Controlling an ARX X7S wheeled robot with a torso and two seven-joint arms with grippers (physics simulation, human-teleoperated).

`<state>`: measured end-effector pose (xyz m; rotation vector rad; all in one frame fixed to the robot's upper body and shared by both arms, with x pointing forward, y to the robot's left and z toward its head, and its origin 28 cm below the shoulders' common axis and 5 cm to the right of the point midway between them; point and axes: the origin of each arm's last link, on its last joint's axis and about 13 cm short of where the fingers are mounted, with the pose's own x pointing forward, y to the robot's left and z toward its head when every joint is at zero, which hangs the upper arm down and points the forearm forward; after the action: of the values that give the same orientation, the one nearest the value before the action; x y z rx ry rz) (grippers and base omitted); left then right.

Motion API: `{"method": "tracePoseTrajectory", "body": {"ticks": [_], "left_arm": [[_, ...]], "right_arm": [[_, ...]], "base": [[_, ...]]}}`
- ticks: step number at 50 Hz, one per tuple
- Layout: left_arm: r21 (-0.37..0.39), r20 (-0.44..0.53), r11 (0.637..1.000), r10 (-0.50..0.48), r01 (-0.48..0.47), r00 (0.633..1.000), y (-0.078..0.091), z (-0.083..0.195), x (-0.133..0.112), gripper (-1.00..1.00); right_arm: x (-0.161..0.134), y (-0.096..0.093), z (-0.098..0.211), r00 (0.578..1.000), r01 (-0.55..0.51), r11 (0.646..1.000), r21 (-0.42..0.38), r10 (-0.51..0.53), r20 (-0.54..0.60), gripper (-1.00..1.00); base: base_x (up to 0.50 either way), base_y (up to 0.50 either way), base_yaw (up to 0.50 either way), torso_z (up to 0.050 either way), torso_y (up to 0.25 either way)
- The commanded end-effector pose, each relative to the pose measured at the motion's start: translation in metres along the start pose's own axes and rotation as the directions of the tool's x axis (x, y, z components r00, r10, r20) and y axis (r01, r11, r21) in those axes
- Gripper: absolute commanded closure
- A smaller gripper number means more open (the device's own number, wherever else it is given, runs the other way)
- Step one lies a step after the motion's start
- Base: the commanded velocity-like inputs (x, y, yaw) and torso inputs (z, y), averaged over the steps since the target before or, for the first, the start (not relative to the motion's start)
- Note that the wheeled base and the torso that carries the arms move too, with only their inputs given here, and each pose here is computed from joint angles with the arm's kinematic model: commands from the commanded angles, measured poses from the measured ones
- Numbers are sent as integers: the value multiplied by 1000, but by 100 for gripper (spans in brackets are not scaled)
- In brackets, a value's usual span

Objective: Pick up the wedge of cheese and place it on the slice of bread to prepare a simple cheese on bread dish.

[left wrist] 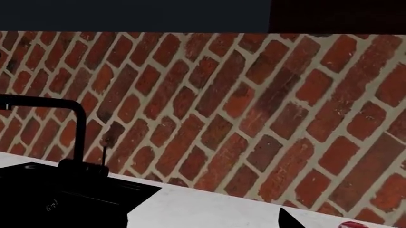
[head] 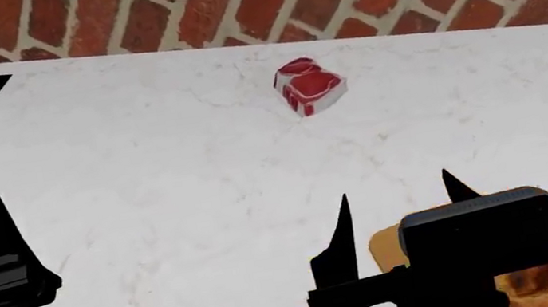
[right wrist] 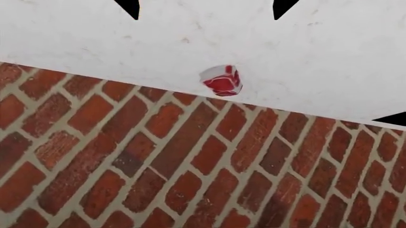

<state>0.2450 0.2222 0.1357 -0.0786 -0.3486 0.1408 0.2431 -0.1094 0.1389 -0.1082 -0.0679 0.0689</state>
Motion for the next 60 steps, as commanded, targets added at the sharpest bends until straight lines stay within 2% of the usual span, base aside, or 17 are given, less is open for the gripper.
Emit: {"method": "tracePoseTrajectory", "body": {"ticks": [1, 12, 14, 15, 17, 21, 29, 31, 32, 33, 34, 35, 38, 45, 60], "left_arm": [[0, 0, 1000, -3, 3, 1000, 0, 0, 0, -100], [-9, 5, 1000, -1, 1, 1000, 1, 0, 0, -100], [-8, 4, 1000, 0, 0, 1000, 1, 0, 0, -100], [-8, 4, 1000, 1, -1, 1000, 1, 0, 0, -100], [-8, 4, 1000, 2, -2, 1000, 1, 0, 0, -100], [-10, 6, 1000, 2, -2, 1000, 1, 0, 0, -100], [-13, 9, 1000, 0, 0, 1000, 1, 1, 0, -100], [-16, 7, 1000, -1, 1, 1000, 1, 0, 0, -100], [-16, 7, 1000, -1, 1, 1000, 1, 0, 0, -100], [-17, 7, 1000, -1, 1, 1000, 1, 0, 0, -100], [-17, 7, 1000, -1, 1, 1000, 1, 0, 0, -100], [-17, 8, 1000, -2, 2, 1000, 1, 0, 0, -100], [-18, 8, 1000, -4, 4, 1000, 1, 0, 0, -100], [-21, 9, 1000, -7, 7, 1000, 1, 1, 0, -100], [-32, 12, 999, -15, 15, 1000, 1, 2, -1, -100]], "right_arm": [[-1, 1, 2, 1000, -3, 1000, -10, 3, -1, -100], [-1, 3, 2, 1000, -13, 1000, -13, 13, -8, -100], [-6, 11, 5, 998, -27, 1000, 14, 28, -60, -100], [-11, 15, 10, 996, -64, 997, 48, 68, -66, -100], [-20, 19, 17, 992, -78, 996, 49, 82, -92, -100], [-40, 22, 32, 979, -127, 980, 153, 149, -139, -100], [-68, 30, 46, 951, -202, 958, 203, 242, -194, -100], [-71, 27, 47, 955, -117, 968, 220, 171, -244, -100], [-73, 28, 50, 950, -113, 968, 226, 172, -262, -100], [-78, 30, 53, 940, -149, 959, 240, 213, -266, -100], [-85, 32, 57, 918, -240, 932, 270, 308, -248, -100], [-90, 33, 58, 901, -267, 917, 296, 347, -261, -100], [-97, 32, 61, 879, -286, 904, 318, 380, -288, -100], [-110, 33, 66, 834, -313, 888, 337, 426, -350, -100], [-119, 42, 69, 771, -371, 885, 283, 463, -437, -100]], "base": [[247, -25, 0, 0, 0], [245, 11, 0, 0, 0], [17, 2, 0, 0, 0], [0, 0, 0, 0, 0], [0, 0, 0, 0, 0], [0, 0, 0, 0, 0], [0, 0, 0, 0, 0], [0, 0, 0, 0, 0], [0, 0, 0, 0, 0], [0, 0, 0, 0, 0], [0, 0, 0, 0, 0], [0, 0, 0, 0, 0], [0, 0, 0, 0, 0], [0, 0, 0, 0, 0], [0, 0, 0, 0, 0]]}}
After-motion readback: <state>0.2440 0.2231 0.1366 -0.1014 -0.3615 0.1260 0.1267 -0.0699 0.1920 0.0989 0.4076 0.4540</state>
